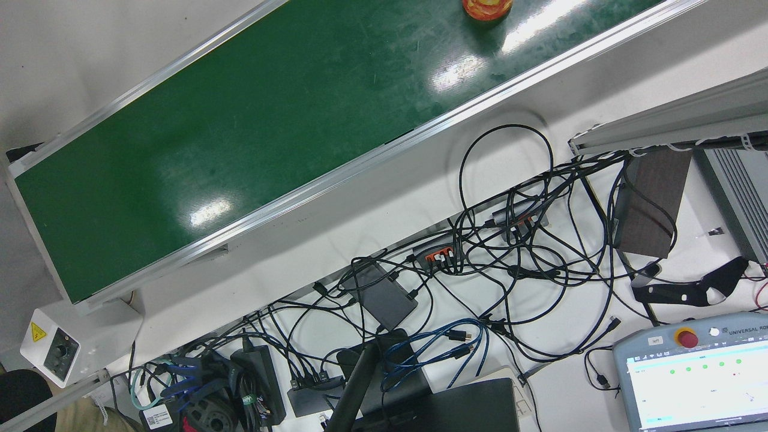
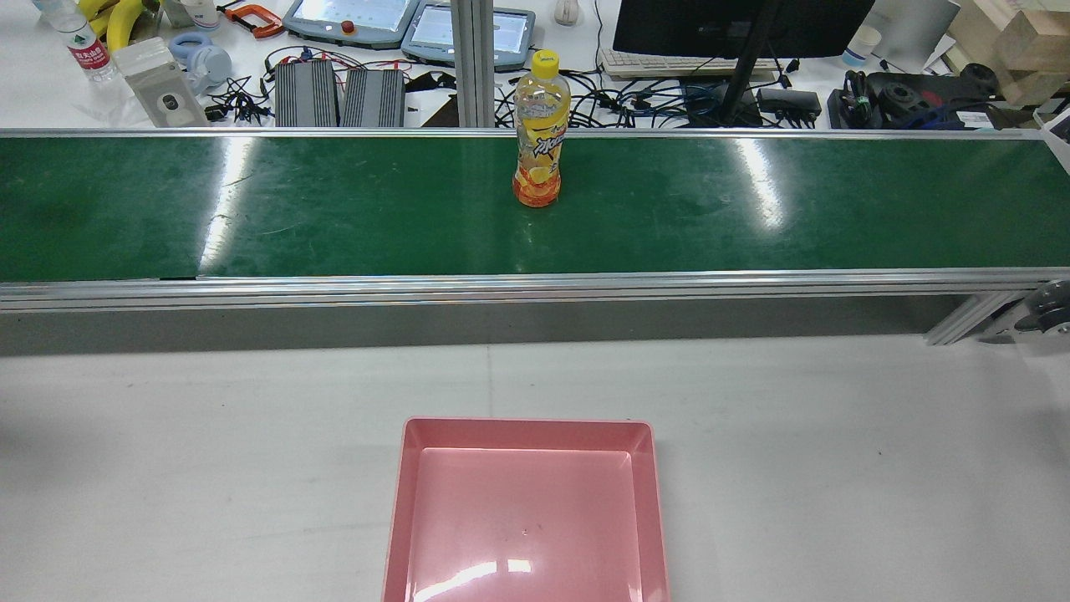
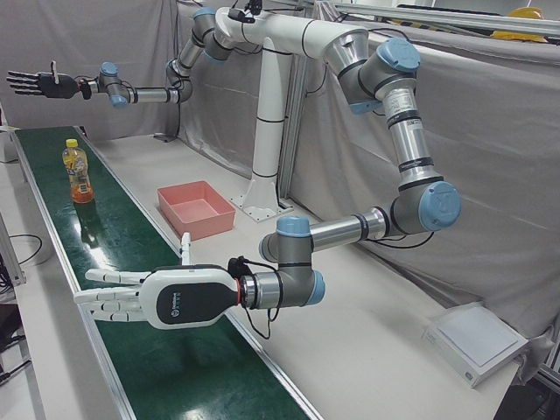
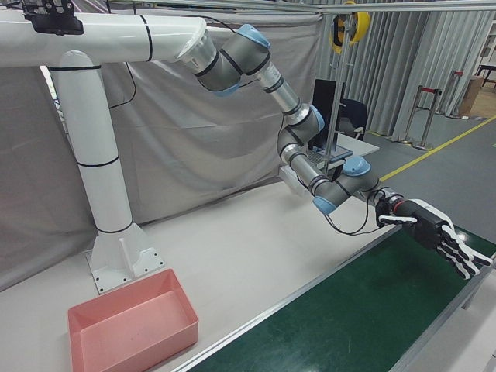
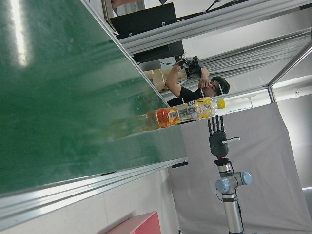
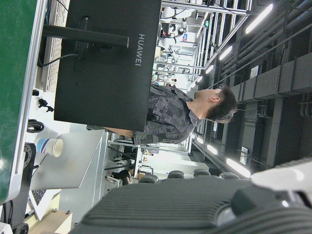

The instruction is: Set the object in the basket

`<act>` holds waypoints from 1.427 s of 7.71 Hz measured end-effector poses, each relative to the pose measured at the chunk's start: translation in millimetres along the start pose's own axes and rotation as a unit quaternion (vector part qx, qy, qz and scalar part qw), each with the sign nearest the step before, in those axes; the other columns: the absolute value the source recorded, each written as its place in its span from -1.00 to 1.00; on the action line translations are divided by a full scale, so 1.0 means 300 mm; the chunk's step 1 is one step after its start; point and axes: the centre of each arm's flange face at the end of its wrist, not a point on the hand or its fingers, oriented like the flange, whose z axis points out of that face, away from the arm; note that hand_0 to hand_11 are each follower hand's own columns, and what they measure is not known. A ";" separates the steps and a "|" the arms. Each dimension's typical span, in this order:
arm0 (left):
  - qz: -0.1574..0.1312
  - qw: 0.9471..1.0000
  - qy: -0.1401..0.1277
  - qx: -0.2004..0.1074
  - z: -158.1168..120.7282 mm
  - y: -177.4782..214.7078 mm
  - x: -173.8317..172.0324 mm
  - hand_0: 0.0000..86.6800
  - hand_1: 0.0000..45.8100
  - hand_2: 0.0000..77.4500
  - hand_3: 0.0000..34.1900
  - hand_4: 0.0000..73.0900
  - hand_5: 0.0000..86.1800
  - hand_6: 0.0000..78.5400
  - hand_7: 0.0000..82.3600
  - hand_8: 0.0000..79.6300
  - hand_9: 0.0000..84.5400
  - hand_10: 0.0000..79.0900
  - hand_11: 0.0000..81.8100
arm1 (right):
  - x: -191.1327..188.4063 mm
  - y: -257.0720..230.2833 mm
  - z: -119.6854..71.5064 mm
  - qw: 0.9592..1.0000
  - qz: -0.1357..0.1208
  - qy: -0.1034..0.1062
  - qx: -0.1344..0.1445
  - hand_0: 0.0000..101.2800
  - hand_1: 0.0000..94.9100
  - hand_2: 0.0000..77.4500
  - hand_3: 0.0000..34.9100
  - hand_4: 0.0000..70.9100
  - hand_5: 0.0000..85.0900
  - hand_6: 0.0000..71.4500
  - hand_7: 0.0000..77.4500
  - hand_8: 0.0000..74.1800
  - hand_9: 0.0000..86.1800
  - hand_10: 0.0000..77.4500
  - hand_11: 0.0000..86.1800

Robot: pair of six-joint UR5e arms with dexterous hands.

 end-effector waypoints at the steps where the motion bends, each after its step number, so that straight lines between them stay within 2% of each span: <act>1: 0.000 1.000 0.000 0.000 0.001 0.002 0.001 0.12 -0.90 -1.00 -1.00 -0.57 -0.82 -1.00 -0.99 -0.86 -0.77 -0.82 -0.76 | 0.001 0.000 0.000 1.000 0.000 0.000 0.000 -1.00 -1.00 -0.99 -0.99 -1.00 -1.00 -1.00 -0.99 -1.00 -1.00 -1.00 -1.00; 7: 0.000 1.000 -0.003 0.000 0.005 0.010 -0.008 0.13 -0.90 -1.00 -1.00 -0.57 -0.82 -1.00 -0.99 -0.86 -0.77 -0.83 -0.73 | -0.001 0.002 0.000 1.000 0.000 0.000 0.000 -0.99 -1.00 -0.99 -0.99 -1.00 -1.00 -1.00 -0.99 -1.00 -1.00 -1.00 -1.00; 11: -0.002 1.000 -0.019 -0.014 0.171 0.140 -0.059 0.12 -0.90 -1.00 -1.00 -0.55 -0.82 -1.00 -0.99 -0.89 -0.79 -0.82 -0.72 | -0.001 0.003 0.000 1.000 0.000 0.000 -0.001 -0.99 -1.00 -0.99 -0.98 -1.00 -1.00 -1.00 -0.99 -1.00 -1.00 -1.00 -1.00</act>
